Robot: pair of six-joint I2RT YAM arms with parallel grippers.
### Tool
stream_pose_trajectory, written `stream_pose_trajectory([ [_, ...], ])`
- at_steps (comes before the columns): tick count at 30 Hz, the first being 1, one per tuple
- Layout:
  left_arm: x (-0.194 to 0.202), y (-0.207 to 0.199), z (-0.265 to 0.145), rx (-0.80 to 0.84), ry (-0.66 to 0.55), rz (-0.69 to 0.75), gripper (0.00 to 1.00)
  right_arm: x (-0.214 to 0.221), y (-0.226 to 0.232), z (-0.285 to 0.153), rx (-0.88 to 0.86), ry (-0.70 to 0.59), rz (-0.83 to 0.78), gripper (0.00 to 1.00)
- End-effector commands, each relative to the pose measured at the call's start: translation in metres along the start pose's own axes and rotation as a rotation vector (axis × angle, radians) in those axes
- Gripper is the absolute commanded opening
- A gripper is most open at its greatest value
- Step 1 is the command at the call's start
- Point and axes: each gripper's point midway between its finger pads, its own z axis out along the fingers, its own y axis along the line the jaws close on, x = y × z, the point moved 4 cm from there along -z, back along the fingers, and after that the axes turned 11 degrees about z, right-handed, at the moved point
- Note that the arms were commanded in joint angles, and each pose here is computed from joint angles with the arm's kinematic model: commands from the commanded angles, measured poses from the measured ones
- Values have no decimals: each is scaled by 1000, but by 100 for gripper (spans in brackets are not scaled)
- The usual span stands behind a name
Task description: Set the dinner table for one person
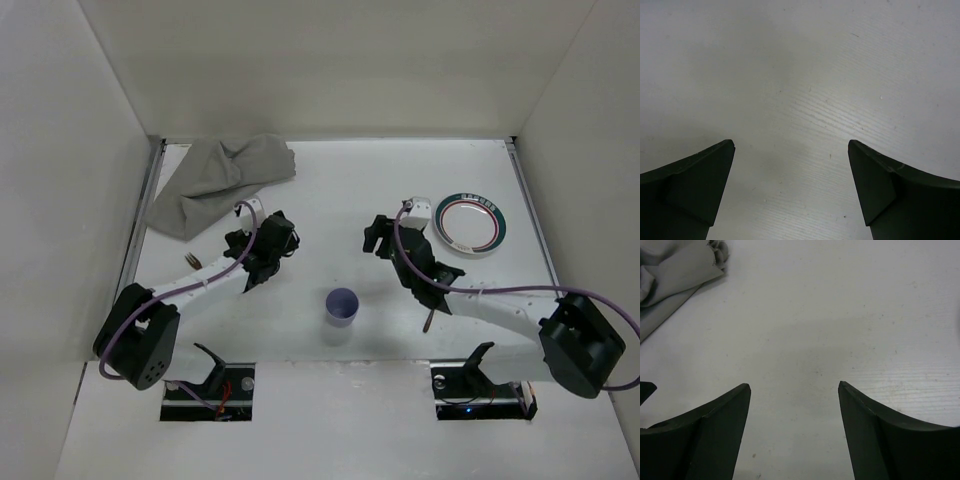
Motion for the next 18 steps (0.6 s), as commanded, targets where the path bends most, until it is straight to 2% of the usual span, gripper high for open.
stream_pose_trajectory([
  [1, -27, -6, -3, 8, -84, -39, 100, -14, 8, 1, -42, -38, 76, 76],
  [4, -36, -6, -2, 3, -106, -54, 100, -19, 6, -3, -56, -47, 104, 64],
  [8, -43, -7, 2, 1, -135, -52, 100, -25, 4, -8, -91, -40, 139, 27],
  [10, -51, -10, 10, 10, -153, -43, 100, -27, -1, -8, -100, -39, 165, 16],
  [12, -60, -13, 20, 15, -172, -13, 100, -25, -4, -6, -114, -24, 185, 12],
  [15, -77, -24, 36, 22, -228, -28, 100, -22, -7, -4, -115, -3, 209, 13],
  [18, -93, -31, 53, 22, -265, -6, 98, -22, -11, -1, -105, -2, 221, 21],
])
